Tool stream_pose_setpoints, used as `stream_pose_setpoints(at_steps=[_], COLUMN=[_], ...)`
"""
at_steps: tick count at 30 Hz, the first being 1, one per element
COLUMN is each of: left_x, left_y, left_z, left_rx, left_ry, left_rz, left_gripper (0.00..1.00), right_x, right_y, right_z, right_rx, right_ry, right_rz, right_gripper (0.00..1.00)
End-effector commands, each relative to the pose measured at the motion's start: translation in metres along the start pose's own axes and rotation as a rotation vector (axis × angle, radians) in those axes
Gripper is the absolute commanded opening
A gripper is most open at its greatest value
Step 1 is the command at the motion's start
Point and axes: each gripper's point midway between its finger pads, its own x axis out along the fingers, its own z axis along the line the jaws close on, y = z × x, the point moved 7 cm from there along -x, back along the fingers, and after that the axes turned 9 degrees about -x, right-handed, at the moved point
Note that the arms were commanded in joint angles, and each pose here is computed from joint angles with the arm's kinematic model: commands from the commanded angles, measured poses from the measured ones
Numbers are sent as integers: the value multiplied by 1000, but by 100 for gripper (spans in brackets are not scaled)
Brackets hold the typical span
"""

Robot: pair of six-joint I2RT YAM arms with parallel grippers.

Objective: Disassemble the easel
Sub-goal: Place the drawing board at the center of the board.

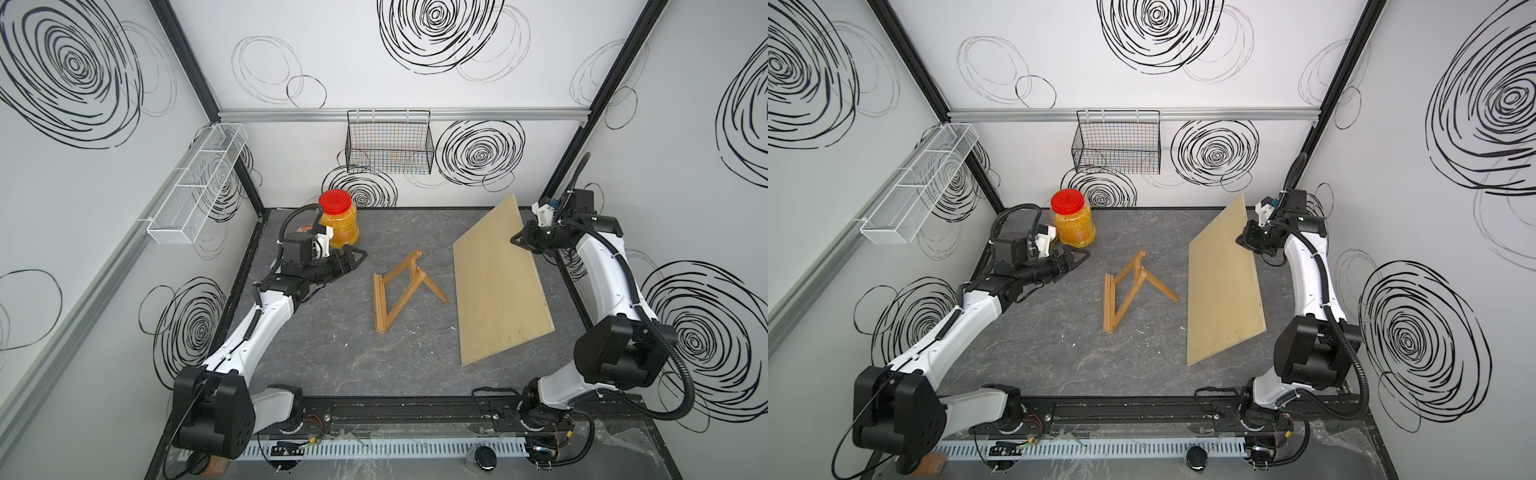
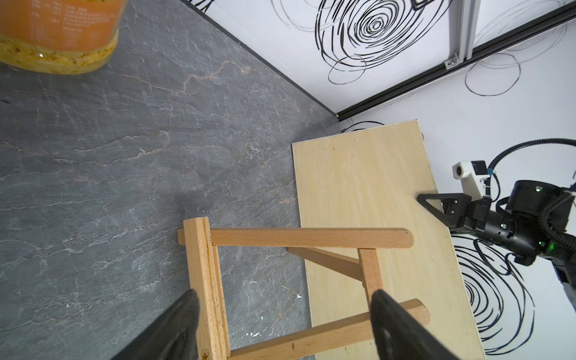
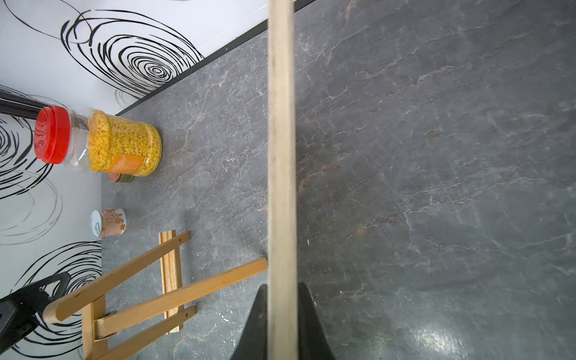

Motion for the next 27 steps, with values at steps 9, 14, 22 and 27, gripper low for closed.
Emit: stream_pose_setpoints(at_steps=[9, 14, 22, 27], left_x=[19, 24, 28, 31], left_y=[2, 3, 7, 9], left_z=[25, 33, 47, 53], left_rx=[10, 2, -19, -33], left_ry=[1, -11, -41, -59], left_rz=[44, 62, 81, 87], left_gripper=[88, 88, 87, 87], right_x=[25, 35, 47, 49], right_y=[0, 2, 11, 14], right_z=[-37, -54, -78, -95], right_rx=[52, 62, 67, 85], right_ry=[7, 45, 106, 133], right_rz=[23, 77, 114, 97], right_gripper=[9, 15, 24, 31])
